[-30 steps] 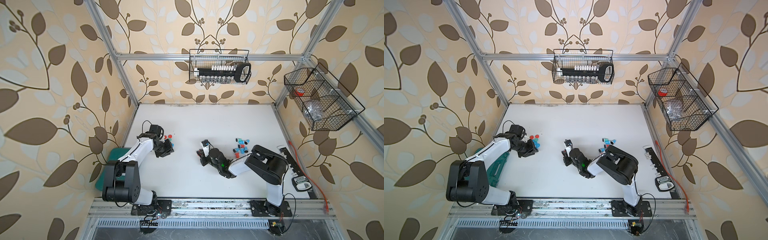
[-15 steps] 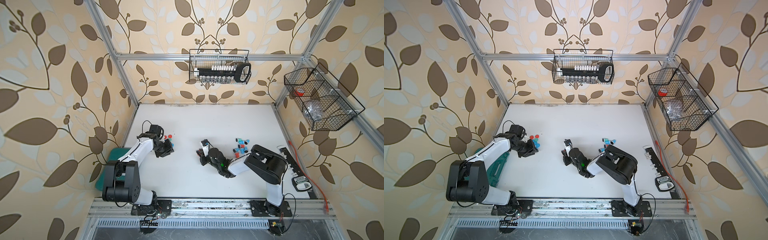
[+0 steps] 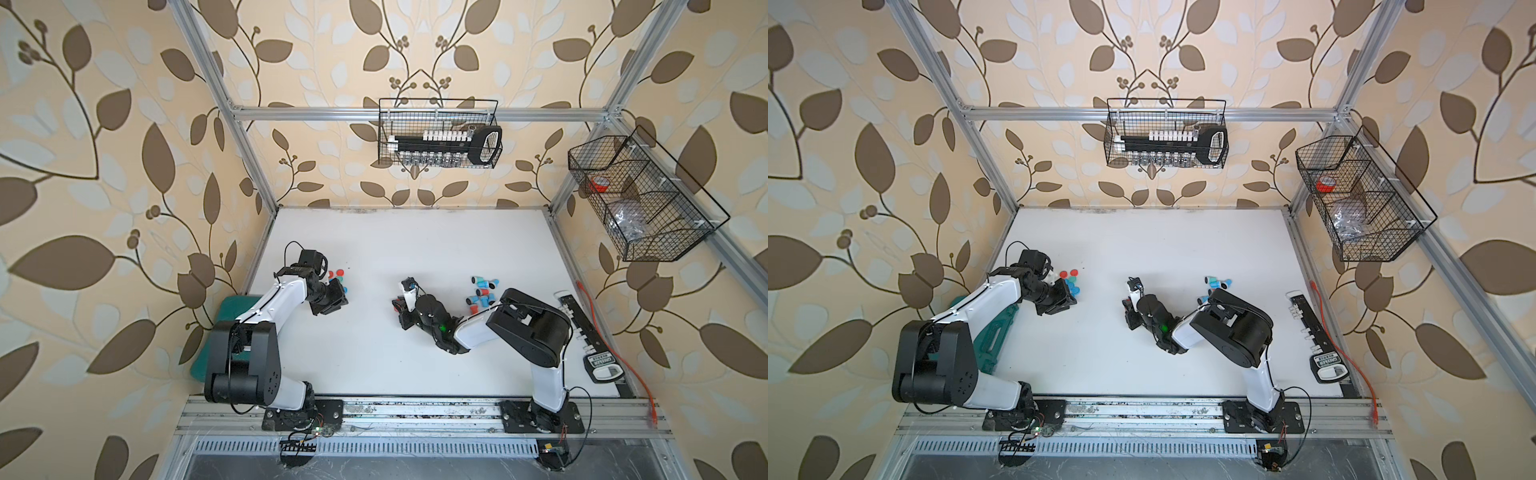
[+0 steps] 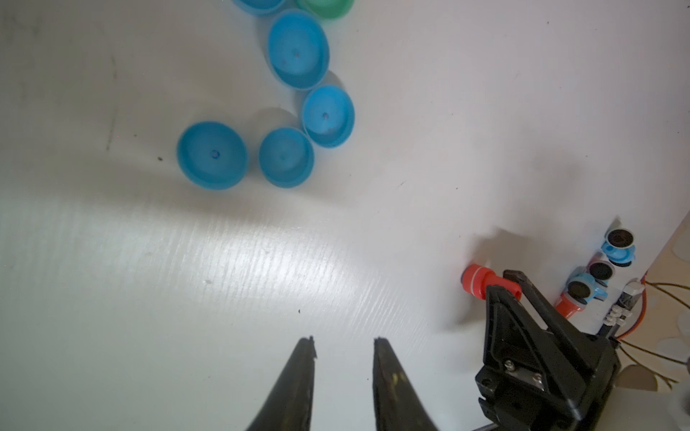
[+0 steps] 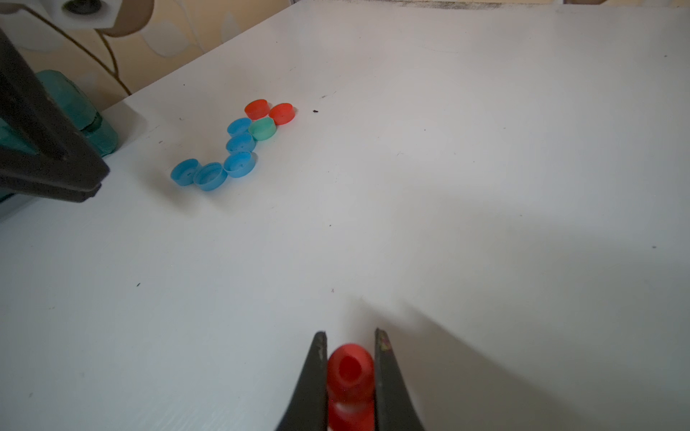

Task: Close the stamp cap
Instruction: Close the cover of the stamp.

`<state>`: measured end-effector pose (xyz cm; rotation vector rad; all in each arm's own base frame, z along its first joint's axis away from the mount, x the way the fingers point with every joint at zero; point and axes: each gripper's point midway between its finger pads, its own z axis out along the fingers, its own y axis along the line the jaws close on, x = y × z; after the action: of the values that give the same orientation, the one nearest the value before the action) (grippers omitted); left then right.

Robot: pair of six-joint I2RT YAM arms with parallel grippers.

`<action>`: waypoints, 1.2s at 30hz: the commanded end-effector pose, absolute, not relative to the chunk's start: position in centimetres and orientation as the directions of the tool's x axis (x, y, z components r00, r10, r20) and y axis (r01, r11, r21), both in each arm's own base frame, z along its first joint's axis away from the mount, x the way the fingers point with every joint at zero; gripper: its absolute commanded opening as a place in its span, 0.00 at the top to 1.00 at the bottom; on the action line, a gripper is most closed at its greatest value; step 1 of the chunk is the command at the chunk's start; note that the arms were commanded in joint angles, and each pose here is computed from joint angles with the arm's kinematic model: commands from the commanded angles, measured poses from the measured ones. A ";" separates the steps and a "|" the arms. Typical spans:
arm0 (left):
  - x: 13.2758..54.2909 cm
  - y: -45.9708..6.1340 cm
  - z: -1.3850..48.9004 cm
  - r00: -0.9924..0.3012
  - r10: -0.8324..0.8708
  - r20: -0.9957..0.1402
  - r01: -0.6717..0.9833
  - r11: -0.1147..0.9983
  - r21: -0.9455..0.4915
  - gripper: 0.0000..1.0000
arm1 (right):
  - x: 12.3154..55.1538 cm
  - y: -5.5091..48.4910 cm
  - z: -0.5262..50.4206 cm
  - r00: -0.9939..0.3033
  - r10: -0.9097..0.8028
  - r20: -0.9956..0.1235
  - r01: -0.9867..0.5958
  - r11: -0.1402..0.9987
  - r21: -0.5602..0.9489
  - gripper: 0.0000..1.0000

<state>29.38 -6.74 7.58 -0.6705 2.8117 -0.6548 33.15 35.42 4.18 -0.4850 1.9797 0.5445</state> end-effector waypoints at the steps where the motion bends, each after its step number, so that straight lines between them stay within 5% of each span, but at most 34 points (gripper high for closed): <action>1: 29.4 -6.3 7.5 -0.870 -0.488 -0.070 -0.408 0.793 -0.452 0.70 | 32.9 34.8 2.6 -0.455 -0.133 -0.880 -0.538 0.829 0.153 1.00; 11: 29.3 -6.1 7.7 -0.869 -0.490 -0.077 -0.409 0.796 -0.445 0.66 | 32.4 34.5 2.1 -0.469 -0.134 -0.873 -0.539 0.826 0.163 1.00; 28: 29.2 -6.0 7.7 -0.866 -0.494 -0.082 -0.412 0.796 -0.444 0.60 | 31.3 35.3 3.8 -0.450 -0.123 -0.885 -0.577 0.796 0.183 0.51; 36: 29.2 -6.0 8.0 -0.862 -0.498 -0.089 -0.412 0.793 -0.449 0.60 | 31.8 34.5 7.6 -0.387 -0.174 -0.906 -0.583 0.807 0.094 0.41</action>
<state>29.20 -6.43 7.20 -0.7044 2.8136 -0.6294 31.66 34.82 5.64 -0.5364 1.9770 0.5435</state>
